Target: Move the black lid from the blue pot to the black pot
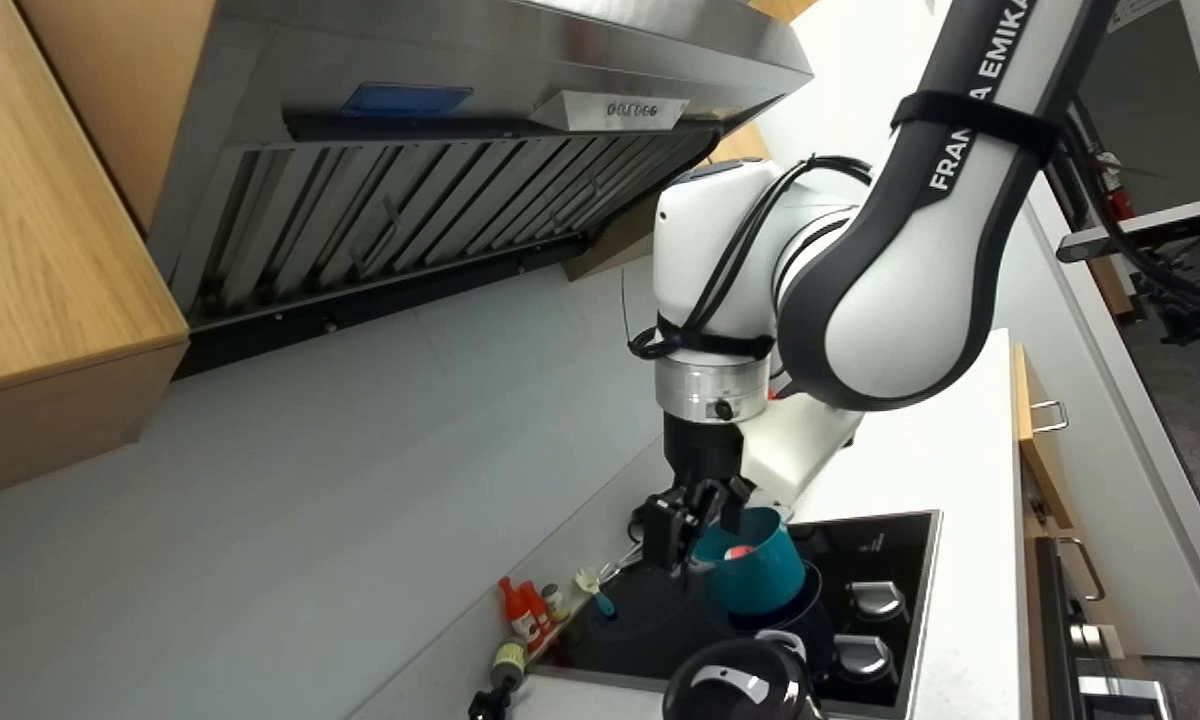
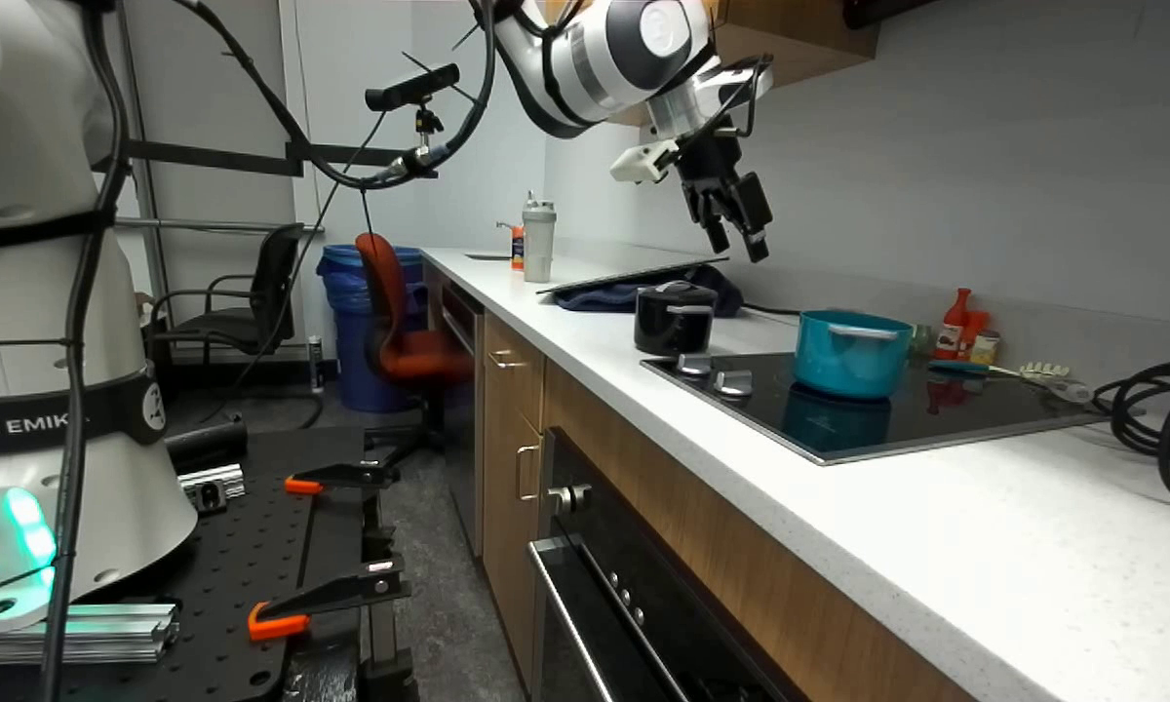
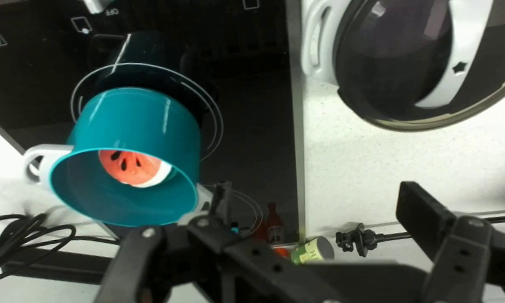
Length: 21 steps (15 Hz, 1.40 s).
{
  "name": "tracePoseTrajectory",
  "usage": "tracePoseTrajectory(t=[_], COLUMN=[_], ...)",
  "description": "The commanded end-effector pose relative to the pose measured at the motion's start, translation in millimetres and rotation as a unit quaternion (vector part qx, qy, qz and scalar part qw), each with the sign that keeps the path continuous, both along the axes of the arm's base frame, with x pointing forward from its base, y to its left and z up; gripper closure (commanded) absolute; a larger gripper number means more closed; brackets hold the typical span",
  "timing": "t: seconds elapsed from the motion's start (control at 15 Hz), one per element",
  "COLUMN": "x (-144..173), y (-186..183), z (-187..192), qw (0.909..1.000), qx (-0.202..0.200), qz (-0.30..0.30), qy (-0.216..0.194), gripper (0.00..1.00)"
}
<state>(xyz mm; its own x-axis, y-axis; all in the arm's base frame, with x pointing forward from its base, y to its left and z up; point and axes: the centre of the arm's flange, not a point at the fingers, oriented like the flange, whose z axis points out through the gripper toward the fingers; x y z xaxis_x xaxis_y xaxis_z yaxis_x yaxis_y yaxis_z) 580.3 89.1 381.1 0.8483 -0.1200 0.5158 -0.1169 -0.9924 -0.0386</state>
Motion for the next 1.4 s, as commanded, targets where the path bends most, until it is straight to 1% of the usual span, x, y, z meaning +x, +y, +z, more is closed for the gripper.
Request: tracePoseTrajectory(t=[0.0, 0.13, 0.33, 0.87, 1.07, 1.33], x=[-19.0, -26.5, -42.7, -98.2, -112.1, -121.9], y=[-21.9, -31.0, -40.9, -54.2, -57.8, -60.1], z=[18.6, 22.5, 26.5, 39.8, 47.7, 54.0], qw=[0.9997, 0.9994, 0.9985, 0.9942, 0.9927, 0.9928], qx=[-0.012, -0.015, -0.016, -0.029, -0.034, -0.040], qz=[-0.020, -0.032, -0.047, -0.078, -0.089, -0.094], qy=[0.003, 0.006, 0.023, 0.068, 0.073, 0.063], gripper=[0.00, 0.00, 0.00, 0.00, 0.00, 0.00])
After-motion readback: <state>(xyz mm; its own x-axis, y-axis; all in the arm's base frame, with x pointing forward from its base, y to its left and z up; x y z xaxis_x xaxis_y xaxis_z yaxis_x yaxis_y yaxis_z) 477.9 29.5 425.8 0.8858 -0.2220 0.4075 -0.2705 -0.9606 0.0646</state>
